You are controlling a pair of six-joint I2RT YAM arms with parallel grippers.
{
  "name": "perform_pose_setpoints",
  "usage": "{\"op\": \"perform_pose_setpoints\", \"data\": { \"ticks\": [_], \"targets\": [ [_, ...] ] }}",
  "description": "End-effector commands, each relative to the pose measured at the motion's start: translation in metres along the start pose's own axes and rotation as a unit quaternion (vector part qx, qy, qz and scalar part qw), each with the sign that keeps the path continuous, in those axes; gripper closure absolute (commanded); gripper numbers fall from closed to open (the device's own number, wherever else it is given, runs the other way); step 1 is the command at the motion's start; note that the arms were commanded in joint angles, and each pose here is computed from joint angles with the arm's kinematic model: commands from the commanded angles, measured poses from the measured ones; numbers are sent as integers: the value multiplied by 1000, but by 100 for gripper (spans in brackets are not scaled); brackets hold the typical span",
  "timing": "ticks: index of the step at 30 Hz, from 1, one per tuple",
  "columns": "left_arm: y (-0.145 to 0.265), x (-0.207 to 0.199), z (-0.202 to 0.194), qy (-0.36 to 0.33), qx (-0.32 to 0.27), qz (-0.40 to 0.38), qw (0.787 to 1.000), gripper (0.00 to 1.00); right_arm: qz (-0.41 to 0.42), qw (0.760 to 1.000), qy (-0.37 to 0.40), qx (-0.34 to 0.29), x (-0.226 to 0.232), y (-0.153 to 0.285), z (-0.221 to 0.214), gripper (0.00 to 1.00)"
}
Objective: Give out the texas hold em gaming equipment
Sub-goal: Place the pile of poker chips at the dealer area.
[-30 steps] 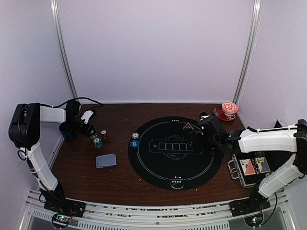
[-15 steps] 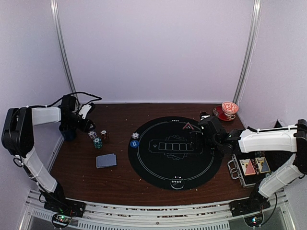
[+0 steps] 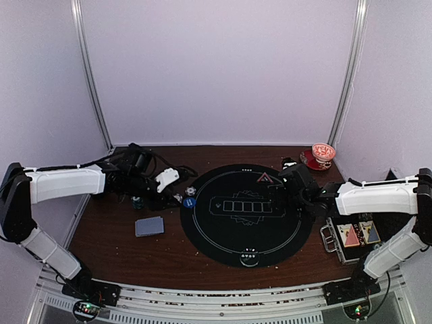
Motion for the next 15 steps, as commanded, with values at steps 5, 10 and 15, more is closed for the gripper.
{"op": "perform_pose_setpoints", "data": {
  "ticks": [5,10,15],
  "targets": [
    [-19,-66,52,-107,-62,-84,989,66,-1,1000,-5,-21,2,5,10,0],
    [-44,-99,69,-142,-62,-123,980,67,2,1000,-11,-28,1,9,13,0],
    [-68,-126,79,-166,-51,-153,973,67,1,999,-16,-36,-1,12,16,0]
  ]
}}
Point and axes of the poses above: each gripper's point midway between its finger pads, its own y axis back along the fingers, its own x axis along the line the jaws close on, z = x × y, the point moved 6 cm from there along y, back along the fingers, and after that the axes turned 15 degrees about -y, right-handed, at the moved point
